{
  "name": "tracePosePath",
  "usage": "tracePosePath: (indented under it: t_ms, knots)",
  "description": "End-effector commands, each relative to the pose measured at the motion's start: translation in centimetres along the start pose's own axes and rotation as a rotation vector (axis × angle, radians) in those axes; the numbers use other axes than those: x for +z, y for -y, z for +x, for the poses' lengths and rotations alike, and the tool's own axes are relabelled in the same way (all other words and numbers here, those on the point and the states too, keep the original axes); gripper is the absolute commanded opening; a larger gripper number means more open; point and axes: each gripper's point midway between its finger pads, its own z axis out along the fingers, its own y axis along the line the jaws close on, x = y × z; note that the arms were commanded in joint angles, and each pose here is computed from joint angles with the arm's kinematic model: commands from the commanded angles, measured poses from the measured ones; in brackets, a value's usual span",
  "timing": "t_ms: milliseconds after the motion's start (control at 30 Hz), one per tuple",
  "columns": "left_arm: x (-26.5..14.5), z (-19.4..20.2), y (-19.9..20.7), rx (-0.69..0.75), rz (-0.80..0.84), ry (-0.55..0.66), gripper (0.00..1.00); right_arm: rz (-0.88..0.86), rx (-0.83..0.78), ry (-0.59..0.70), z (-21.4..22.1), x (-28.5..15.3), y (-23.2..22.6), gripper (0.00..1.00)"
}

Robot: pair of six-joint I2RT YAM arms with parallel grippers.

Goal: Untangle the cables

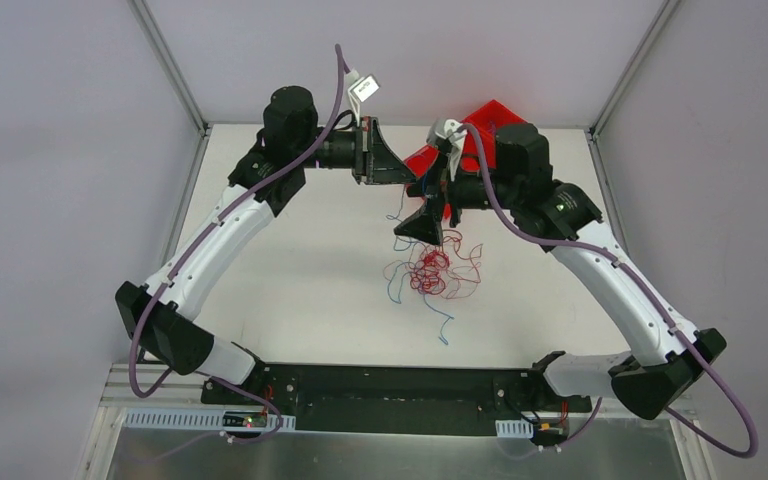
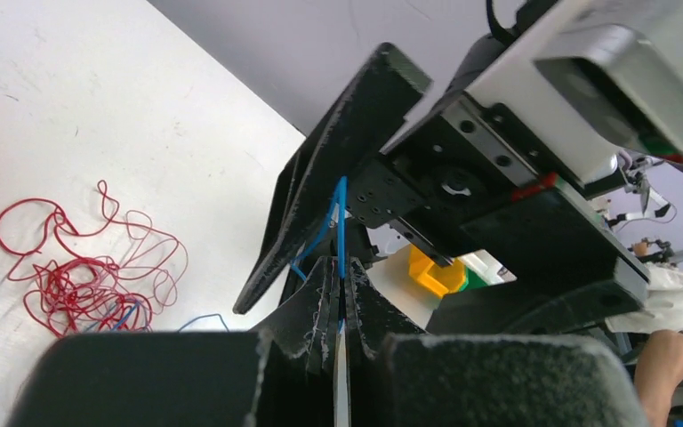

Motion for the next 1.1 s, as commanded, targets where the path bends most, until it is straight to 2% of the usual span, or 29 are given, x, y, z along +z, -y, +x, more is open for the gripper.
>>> tracePosePath:
  t_ms: [0,133,267,400,500,567,600,633,700,733,767,900,1067]
  knots:
    - [-0.3,-1.7,1.8,0.023,0.05,0.081,0.0,0.012,-0.064,0.093,-3.0,0.3,-0.6,0.99]
    - [0.0,-2.1,1.3,-0.019,0.031,0.118,0.0,0.149,-0.085,0.136,-4.0,1.3,1.2,0.97]
    - [0.1,-3.0,1.3,-0.077,0.037,0.169,0.0,0.39,-0.117,0.192,-4.5,1.1,5.1,0.79]
    - [-0.5,-3.8,0.1,-0.124,-0.005,0.214,0.0,0.461,-0.128,0.203,-4.2,0.3,6.1,0.4]
    - [-1.0,-4.4,-1.4,-0.177,-0.038,0.245,0.0,0.443,-0.162,0.241,-4.5,-0.4,5.2,0.0]
    - [-1.1,-4.4,-1.8,-0.178,-0.045,0.246,0.01,0.429,-0.163,0.243,-4.5,-0.6,5.2,0.0]
    - [-1.2,-4.3,-1.8,-0.174,-0.047,0.242,0.18,0.425,-0.155,0.24,-4.5,-0.8,5.4,0.0]
    - [-1.3,-4.3,-1.9,-0.17,-0.053,0.24,0.44,0.43,-0.139,0.236,-4.5,-1.1,5.9,0.0]
    - [-2.2,-4.5,-2.6,-0.153,-0.088,0.249,0.83,0.428,-0.085,0.225,-4.7,-2.0,7.4,0.0]
    - [-2.8,-4.6,-3.1,-0.136,-0.112,0.255,0.94,0.442,-0.05,0.221,-4.7,-2.6,8.7,0.0]
    - [-3.7,-4.7,-3.7,-0.12,-0.151,0.266,0.99,0.463,-0.033,0.224,-5.2,-3.5,10.2,0.0]
    - [-6.0,-4.3,-5.8,-0.036,-0.267,0.283,0.99,0.629,-0.009,0.168,-4.3,-6.0,18.0,0.0]
    - [-6.4,-2.9,-7.5,-0.029,-0.31,0.259,0.99,0.807,0.041,0.148,-2.9,-8.7,28.8,0.0]
